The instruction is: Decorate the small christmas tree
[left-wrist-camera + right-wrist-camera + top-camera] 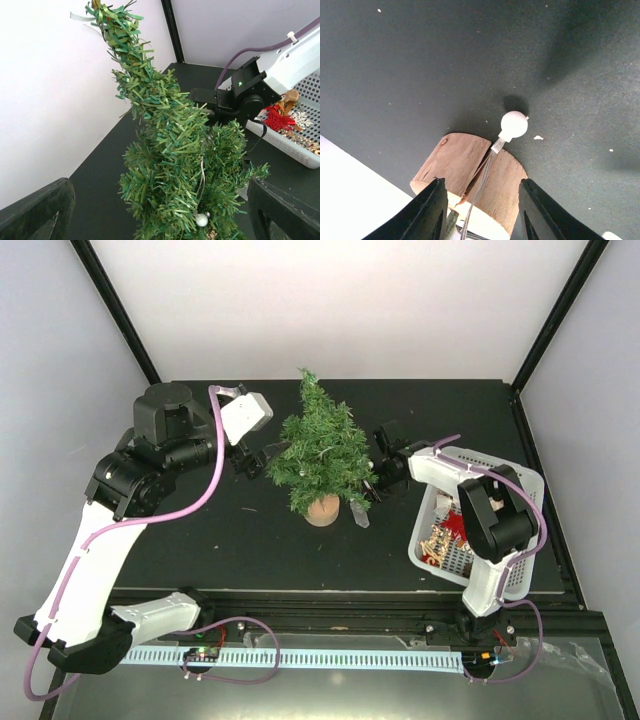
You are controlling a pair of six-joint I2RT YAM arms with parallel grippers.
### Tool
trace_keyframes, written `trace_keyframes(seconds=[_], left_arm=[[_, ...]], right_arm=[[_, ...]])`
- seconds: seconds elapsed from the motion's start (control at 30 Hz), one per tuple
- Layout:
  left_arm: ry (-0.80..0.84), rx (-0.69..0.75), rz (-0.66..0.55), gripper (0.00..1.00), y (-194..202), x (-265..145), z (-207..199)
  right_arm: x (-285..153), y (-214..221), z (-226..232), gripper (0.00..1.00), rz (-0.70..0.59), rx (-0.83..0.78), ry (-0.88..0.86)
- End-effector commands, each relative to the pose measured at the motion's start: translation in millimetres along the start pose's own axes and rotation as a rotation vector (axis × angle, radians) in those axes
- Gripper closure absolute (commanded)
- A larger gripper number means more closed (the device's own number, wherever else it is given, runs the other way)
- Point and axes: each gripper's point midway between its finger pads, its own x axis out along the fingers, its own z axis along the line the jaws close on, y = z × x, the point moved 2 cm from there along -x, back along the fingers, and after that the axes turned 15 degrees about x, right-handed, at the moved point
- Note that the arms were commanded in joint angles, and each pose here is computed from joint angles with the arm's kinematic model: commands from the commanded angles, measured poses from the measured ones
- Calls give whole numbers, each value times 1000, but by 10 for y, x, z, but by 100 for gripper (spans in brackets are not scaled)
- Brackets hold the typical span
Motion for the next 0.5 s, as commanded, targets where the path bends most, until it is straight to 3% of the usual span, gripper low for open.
trace_keyframes(seconds=[0.0, 0.47], left_arm=[[-17, -5, -8, 6, -12, -37, 22], [-35, 15, -1, 6, 9, -71, 24]], right_arm=[[-125, -35, 80, 55, -34, -9, -58], [-396, -124, 318, 43, -110, -53, -168]])
